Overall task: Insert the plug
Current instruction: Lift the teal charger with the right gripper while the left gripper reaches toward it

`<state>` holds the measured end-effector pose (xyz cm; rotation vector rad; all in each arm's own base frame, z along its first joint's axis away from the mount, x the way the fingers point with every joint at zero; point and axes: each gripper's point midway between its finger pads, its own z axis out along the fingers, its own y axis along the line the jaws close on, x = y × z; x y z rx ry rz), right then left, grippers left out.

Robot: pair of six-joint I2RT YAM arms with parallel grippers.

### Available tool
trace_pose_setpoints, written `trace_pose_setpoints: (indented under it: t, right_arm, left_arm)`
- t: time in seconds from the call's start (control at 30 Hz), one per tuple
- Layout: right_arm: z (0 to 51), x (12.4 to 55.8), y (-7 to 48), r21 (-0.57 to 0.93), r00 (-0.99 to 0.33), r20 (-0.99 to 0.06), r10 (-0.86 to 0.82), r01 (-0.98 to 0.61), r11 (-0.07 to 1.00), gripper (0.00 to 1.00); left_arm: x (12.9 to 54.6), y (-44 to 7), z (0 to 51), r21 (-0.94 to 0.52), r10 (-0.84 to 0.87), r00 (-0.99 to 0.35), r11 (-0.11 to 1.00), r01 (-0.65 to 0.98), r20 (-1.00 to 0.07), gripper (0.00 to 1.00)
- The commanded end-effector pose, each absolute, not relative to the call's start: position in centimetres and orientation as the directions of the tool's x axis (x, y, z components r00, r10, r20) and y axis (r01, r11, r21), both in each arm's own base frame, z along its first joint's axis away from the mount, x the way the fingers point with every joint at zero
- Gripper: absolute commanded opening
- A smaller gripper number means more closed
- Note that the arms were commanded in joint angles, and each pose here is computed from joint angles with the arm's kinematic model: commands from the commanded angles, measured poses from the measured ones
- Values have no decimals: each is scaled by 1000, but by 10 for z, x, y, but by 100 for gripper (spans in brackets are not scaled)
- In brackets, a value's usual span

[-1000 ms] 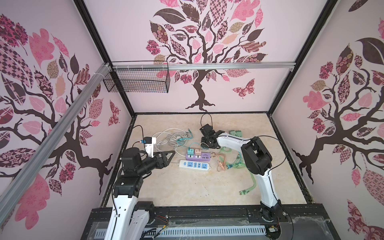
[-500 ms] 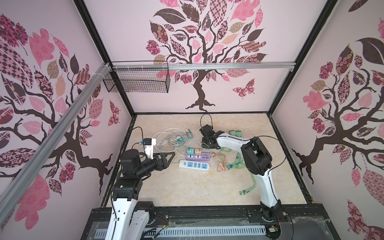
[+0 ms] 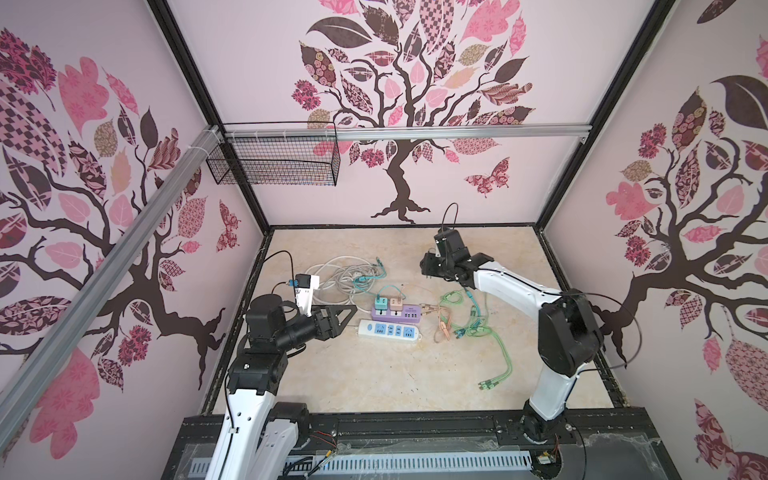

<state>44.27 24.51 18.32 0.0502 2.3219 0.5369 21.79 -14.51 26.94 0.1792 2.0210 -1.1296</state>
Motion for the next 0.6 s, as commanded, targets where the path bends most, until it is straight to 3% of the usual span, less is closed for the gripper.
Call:
trace_pose_setpoints:
  t: [0.0,0.27,0.57]
  right_arm:
    - [250,426,256,436,-642,-745,179,-267,859,28]
    - [324,374,238,534,-561,-777,285,-349,770,30]
    - [350,310,227,732,-594,-663,456,-387,561,31]
  left_arm:
    - [219,-160,277,-631,-217,-648,576,520,-731,74]
    - [223,-191,295,-586,-189,-606,578,567,-773,73]
    - [223,-258,307,-411,-77,-477,638,651,-875,72]
